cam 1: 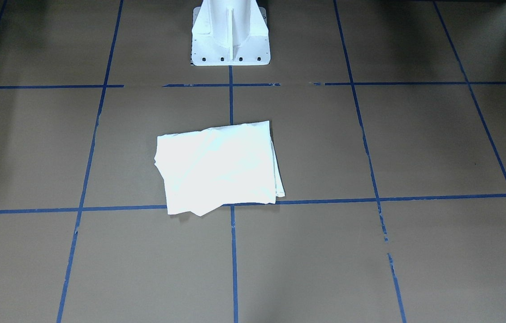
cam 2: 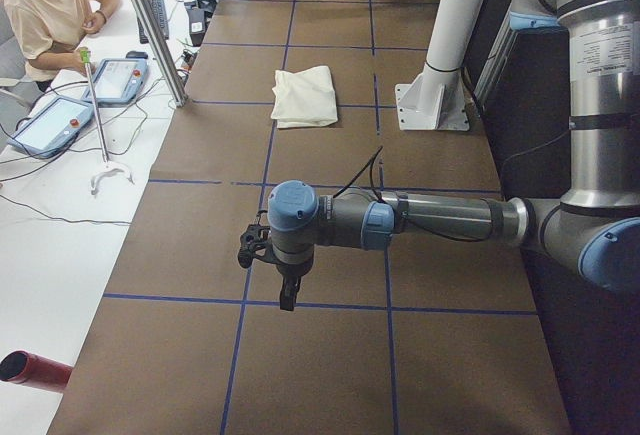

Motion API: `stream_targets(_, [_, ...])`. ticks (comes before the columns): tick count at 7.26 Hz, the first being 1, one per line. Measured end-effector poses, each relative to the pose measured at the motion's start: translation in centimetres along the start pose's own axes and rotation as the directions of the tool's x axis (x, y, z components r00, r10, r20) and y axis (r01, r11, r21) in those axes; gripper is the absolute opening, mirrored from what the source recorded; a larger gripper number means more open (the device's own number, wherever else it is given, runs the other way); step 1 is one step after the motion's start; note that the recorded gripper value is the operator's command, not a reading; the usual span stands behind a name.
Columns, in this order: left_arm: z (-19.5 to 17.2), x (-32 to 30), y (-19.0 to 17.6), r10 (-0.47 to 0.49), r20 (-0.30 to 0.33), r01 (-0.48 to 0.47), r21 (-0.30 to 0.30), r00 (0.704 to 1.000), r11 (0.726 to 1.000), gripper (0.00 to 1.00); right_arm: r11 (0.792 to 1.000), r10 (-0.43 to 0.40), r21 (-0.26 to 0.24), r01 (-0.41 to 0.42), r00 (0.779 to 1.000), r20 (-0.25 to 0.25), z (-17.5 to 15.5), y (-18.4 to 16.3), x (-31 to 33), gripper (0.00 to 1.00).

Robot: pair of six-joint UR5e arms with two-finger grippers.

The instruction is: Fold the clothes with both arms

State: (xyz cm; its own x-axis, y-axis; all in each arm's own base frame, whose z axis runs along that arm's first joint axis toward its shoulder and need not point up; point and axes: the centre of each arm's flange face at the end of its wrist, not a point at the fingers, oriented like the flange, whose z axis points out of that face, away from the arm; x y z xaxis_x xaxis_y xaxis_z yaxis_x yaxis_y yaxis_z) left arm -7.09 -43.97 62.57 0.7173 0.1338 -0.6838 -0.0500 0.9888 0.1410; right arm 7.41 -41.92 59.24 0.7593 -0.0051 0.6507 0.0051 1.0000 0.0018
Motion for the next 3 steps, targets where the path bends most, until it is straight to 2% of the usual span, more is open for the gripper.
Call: stream_targets(3, [0.05,0.01,0.0,0.0,0.0,0.0,-0.001,1.0,1.0,1.0,1.0,0.003,-0.002,-0.003,1.0,0.0,0.07,0.13,0.1,1.0])
